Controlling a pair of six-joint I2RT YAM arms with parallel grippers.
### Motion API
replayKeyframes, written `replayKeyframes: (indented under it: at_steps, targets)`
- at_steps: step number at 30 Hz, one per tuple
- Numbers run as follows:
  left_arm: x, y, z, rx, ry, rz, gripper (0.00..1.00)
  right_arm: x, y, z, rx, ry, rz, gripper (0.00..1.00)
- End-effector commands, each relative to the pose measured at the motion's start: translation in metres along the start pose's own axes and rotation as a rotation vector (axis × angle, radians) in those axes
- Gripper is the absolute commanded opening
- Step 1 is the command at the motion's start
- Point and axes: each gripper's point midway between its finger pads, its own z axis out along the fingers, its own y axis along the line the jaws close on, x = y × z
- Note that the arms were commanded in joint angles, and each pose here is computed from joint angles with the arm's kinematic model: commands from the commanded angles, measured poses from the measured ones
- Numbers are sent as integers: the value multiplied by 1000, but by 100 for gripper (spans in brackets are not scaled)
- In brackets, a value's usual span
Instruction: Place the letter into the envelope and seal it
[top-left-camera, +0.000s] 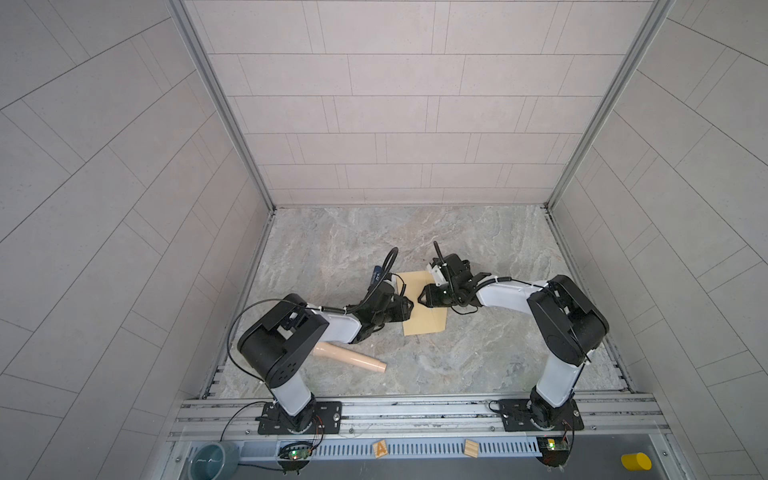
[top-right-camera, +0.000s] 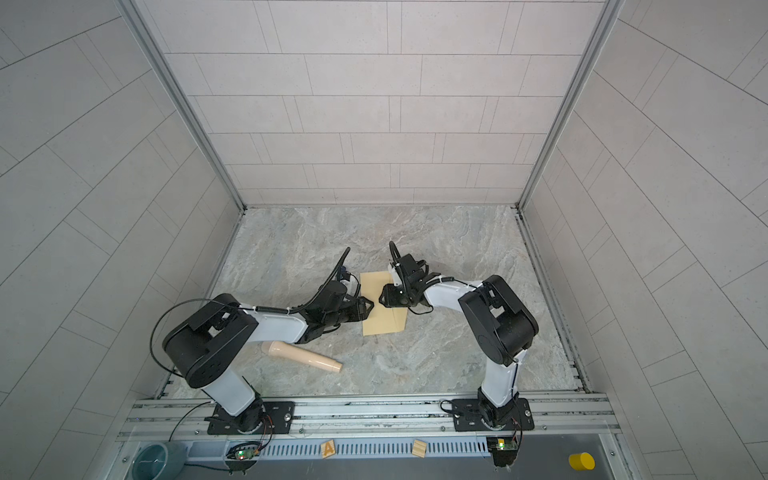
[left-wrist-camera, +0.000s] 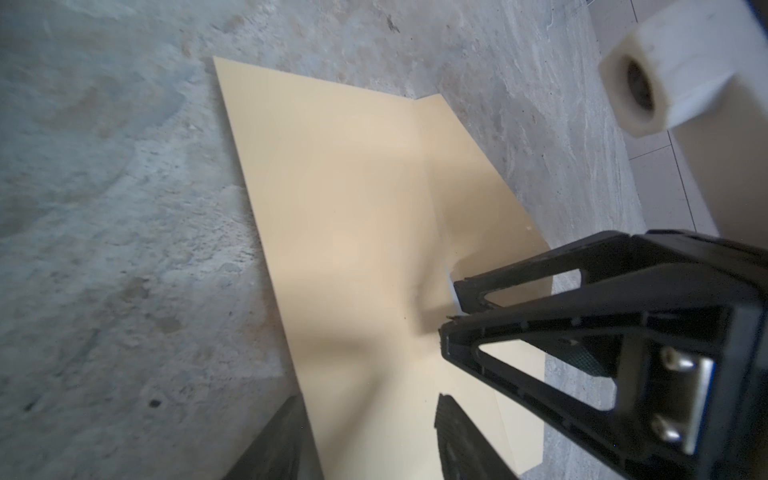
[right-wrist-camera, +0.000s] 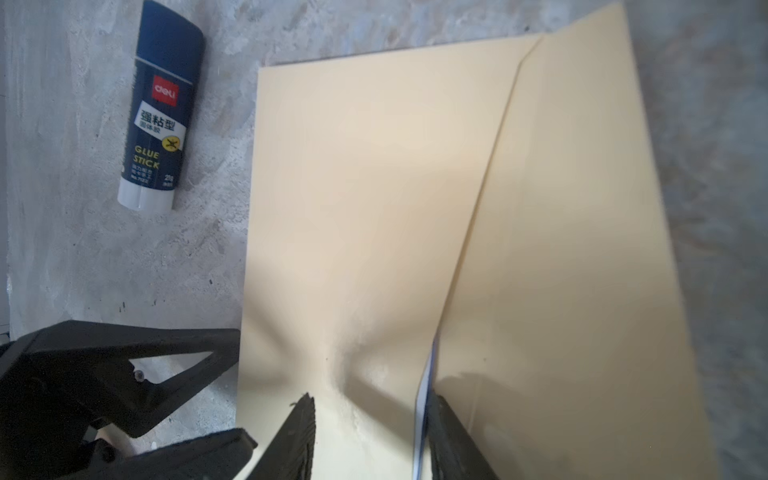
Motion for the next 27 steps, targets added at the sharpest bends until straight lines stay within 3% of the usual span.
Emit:
replayKeyframes:
  at_steps: [1,17,27]
  targets:
    - [12,9,4,-23,43,-15,57,5,2,7,-13,20,22,44]
    - [13,9,4,-17,39,-14,56,4,8,10,-55,19,51,44]
    - [1,2,-6,-13,5,1,58,-9,8,-13,-40,-35,34,45]
